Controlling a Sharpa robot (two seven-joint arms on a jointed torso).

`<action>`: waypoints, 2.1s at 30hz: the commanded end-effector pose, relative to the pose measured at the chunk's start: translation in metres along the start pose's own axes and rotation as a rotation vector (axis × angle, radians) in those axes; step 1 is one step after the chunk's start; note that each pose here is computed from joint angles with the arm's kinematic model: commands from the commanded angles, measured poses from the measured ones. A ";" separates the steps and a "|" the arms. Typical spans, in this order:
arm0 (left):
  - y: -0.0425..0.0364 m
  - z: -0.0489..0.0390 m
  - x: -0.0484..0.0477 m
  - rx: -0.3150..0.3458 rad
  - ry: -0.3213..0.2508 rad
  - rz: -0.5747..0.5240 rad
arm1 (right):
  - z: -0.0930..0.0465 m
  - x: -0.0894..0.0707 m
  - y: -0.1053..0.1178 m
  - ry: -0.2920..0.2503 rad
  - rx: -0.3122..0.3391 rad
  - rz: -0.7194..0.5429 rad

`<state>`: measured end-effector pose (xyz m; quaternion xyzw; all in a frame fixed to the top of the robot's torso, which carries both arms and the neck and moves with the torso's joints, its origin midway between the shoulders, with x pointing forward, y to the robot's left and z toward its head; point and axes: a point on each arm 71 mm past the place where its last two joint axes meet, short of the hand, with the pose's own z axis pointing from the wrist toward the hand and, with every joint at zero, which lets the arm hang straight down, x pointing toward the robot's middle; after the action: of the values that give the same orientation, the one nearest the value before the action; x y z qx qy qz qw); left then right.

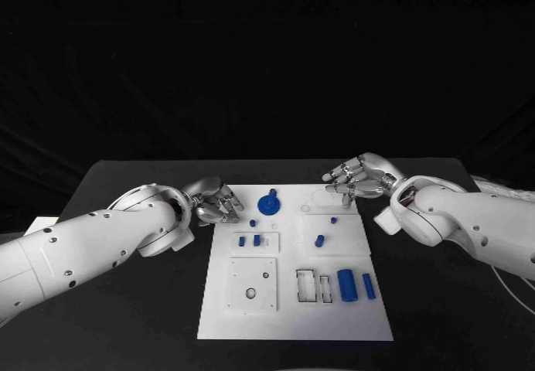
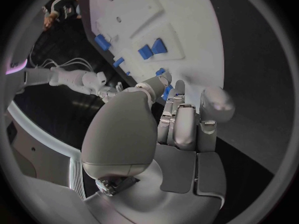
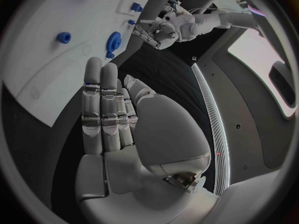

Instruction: Assemble the parts on the task board

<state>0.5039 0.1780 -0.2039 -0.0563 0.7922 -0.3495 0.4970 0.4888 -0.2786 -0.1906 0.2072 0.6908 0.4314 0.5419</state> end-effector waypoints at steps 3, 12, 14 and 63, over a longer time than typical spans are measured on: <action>-0.0028 -0.0118 -0.0168 0.167 -0.157 -0.801 | -0.009 0.008 0.003 0.148 0.009 -0.437; 0.0069 -0.0332 -0.0200 0.188 -0.229 -1.165 | -0.018 0.018 0.011 0.201 0.029 -0.909; 0.0075 -0.0360 -0.0195 0.190 -0.231 -1.182 | -0.019 0.020 0.013 0.198 0.022 -0.955; 0.0147 -0.0443 -0.0196 0.165 -0.230 -1.198 | -0.011 0.069 0.017 0.313 -0.035 -1.036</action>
<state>0.4813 0.2215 -0.1871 -0.4927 0.5330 -0.6175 0.3030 0.4566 -0.2240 -0.2060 -0.2236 0.7538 0.1479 0.5999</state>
